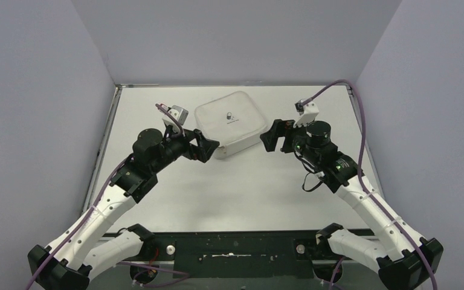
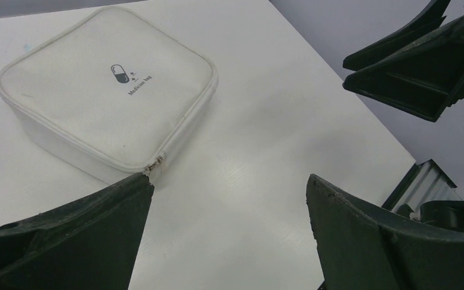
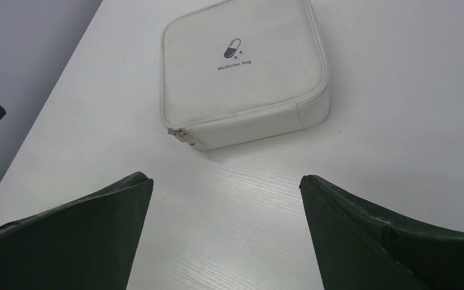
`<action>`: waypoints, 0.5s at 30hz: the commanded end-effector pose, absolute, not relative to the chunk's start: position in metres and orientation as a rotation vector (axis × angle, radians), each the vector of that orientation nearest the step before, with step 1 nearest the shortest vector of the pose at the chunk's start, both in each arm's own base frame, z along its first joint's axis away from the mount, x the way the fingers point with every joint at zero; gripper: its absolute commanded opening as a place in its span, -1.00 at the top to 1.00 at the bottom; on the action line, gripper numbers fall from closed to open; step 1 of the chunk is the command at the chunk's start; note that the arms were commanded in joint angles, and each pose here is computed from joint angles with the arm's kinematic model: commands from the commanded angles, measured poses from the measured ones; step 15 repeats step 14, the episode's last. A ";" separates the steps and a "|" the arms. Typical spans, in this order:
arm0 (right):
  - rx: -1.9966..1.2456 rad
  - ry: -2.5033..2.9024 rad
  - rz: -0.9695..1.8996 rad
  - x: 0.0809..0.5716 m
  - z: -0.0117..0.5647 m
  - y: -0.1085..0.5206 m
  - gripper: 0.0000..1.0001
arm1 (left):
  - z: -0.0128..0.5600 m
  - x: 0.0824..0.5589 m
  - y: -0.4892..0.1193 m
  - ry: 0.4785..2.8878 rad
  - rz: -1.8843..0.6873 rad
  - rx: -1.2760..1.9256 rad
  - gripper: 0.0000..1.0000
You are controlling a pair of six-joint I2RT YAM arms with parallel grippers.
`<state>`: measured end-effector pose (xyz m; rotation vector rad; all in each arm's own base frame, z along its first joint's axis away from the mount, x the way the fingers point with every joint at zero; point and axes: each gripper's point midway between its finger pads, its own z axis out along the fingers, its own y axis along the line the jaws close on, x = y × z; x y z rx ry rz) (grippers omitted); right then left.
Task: Organize the medicine kit
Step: Reset both arms
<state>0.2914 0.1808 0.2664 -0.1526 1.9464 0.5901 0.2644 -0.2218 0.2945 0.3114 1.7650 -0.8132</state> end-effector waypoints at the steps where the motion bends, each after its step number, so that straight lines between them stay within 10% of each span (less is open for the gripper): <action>1: -0.090 1.926 0.589 0.287 0.273 0.173 -1.00 | 0.309 0.246 -0.222 1.711 -0.921 0.290 -0.95; 15: -0.016 1.963 0.510 0.292 0.255 0.160 -1.00 | 0.297 0.247 -0.211 1.720 -0.867 0.253 -0.95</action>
